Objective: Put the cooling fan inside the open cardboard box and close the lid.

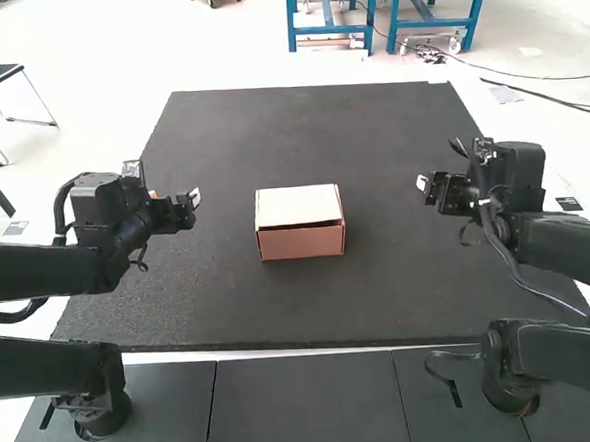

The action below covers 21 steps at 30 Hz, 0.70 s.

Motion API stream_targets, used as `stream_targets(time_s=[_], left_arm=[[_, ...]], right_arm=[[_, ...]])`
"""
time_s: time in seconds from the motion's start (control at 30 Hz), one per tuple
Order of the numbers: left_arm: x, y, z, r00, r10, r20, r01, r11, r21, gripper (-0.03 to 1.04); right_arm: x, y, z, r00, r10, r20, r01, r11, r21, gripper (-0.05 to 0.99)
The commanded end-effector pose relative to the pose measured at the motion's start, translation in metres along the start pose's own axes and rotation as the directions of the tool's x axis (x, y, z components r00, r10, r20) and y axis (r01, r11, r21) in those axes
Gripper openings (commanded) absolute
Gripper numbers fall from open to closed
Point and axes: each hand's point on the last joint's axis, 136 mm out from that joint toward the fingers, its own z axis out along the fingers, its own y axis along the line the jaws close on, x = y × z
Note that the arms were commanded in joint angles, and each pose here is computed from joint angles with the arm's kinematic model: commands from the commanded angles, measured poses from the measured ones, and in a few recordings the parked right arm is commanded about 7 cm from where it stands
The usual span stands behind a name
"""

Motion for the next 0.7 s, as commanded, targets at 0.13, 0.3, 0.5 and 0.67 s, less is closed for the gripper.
stream_targets(time_s=[0.13,0.3,0.5,0.67], left_arm=[[-0.011,0.003,-0.009,0.995,0.043,0.088,-0.043,0.9991,-0.002,0.96],[-0.009,0.002,-0.017,0.992,0.049,0.118,-0.049,0.9988,-0.001,0.96],[-0.02,-0.005,-0.037,0.975,0.054,0.214,-0.058,0.9982,0.012,0.96],[-0.034,-0.01,-0.058,0.955,0.051,0.293,-0.061,0.9978,0.026,0.96]], right_arm=[[-0.004,-0.016,-0.006,0.997,-0.017,0.076,0.014,0.999,0.042,0.91],[0.005,-0.018,-0.012,0.997,-0.015,0.081,0.011,0.999,0.044,0.91],[0.004,-0.011,-0.025,0.988,-0.037,0.152,0.033,0.999,0.032,0.91],[0.005,-0.012,-0.031,0.984,-0.012,0.178,0.005,0.999,0.042,0.91]])
